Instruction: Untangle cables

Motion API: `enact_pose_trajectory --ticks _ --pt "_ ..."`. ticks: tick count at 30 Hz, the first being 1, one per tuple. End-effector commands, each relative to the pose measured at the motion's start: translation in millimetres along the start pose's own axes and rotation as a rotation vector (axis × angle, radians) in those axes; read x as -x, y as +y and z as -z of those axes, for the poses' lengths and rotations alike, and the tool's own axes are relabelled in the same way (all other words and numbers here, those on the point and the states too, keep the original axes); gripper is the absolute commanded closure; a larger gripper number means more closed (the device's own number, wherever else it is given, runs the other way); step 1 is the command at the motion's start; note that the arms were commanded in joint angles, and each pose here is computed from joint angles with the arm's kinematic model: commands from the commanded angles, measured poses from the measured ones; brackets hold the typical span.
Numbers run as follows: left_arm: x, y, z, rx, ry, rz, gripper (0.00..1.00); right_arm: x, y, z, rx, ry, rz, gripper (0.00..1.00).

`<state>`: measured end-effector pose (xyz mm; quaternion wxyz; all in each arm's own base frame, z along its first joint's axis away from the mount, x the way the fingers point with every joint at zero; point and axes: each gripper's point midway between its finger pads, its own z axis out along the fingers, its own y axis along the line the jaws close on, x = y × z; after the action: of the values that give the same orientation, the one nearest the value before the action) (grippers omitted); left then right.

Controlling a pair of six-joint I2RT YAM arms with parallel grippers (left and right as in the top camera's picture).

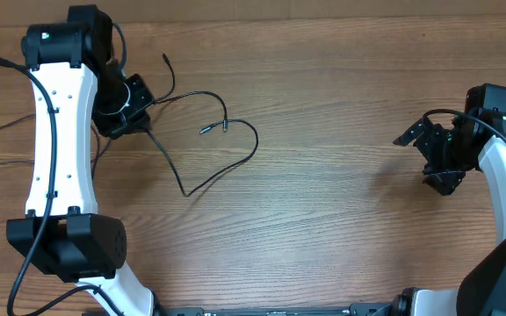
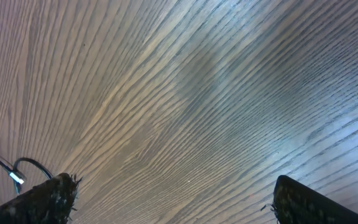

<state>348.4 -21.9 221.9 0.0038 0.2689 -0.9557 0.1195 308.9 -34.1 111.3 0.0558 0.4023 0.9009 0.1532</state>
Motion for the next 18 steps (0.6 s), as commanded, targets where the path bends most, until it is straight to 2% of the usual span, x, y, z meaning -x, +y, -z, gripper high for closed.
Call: enact_pose_trajectory --ticks 1,8,18 --pt "-7.4 -11.6 2.4 -0.053 0.024 -0.006 0.96 2.7 4.3 2.2 0.011 -0.006 0.009 0.0" --pt "-22.9 8.3 13.7 -0.002 -0.021 0.053 0.95 2.7 4.3 2.2 0.011 -0.006 0.009 0.0" --pt "-82.0 38.2 39.1 -0.021 -0.09 0.057 0.96 2.7 4.3 2.2 0.011 -0.006 0.009 0.0"
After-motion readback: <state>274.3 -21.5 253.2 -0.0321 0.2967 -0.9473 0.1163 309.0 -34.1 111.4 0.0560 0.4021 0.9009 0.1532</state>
